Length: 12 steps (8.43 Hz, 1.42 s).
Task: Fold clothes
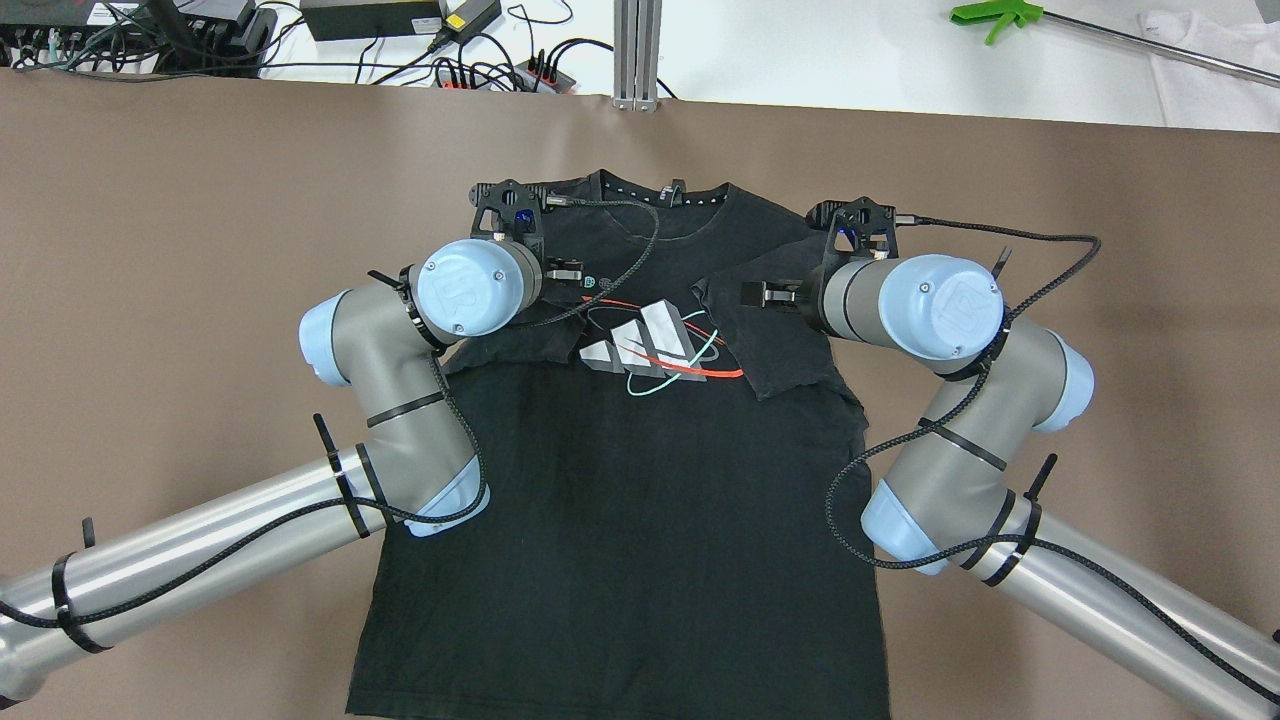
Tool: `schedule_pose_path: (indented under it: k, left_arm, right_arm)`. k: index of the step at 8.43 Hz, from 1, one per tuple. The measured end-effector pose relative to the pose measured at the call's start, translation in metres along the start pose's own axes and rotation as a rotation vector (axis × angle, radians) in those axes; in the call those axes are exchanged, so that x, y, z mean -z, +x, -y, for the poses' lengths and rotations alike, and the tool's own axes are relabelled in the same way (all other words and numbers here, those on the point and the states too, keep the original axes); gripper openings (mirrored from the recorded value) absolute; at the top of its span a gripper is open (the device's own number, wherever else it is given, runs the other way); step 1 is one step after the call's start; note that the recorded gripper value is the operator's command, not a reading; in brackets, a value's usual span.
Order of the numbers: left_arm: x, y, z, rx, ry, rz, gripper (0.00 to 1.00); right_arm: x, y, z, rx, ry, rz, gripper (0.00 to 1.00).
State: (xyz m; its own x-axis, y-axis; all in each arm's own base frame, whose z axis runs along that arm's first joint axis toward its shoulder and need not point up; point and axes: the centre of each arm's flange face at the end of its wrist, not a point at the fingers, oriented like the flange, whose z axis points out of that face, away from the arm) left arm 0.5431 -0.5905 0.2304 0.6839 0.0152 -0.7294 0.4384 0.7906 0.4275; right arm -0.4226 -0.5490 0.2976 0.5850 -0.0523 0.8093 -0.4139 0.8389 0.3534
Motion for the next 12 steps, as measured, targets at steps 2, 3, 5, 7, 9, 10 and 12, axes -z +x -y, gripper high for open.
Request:
schedule_pose_path:
  k: [2,3,5,7,9,10,12]
  left_arm:
    - [-0.011,0.005,0.007,-0.003,-0.001,0.018,0.62]
    - [-0.014,0.005,0.008,-0.003,-0.001,0.023,0.35]
    - [-0.015,0.004,0.01,-0.002,0.0,0.026,0.0]
    - [-0.014,0.003,0.015,0.002,0.005,0.025,0.0]
    - [-0.011,0.005,0.019,0.006,0.007,0.021,0.0]
    - [-0.009,0.008,0.022,0.008,0.009,0.021,0.0]
    - [-0.007,0.013,0.028,0.012,0.012,0.02,0.0]
  right_arm:
    - [-0.002,0.005,-0.002,0.003,-0.004,-0.008,0.94]
    - [-0.002,0.006,-0.003,0.004,-0.004,-0.009,0.94]
    - [-0.003,0.007,-0.003,0.005,-0.005,-0.011,0.94]
    - [-0.003,0.007,-0.003,0.004,-0.005,-0.011,0.94]
    - [-0.002,0.007,-0.003,0.002,-0.005,-0.01,0.94]
    - [-0.002,0.007,-0.003,0.002,-0.004,-0.009,0.94]
    - [-0.002,0.007,-0.003,0.002,-0.004,-0.009,0.94]
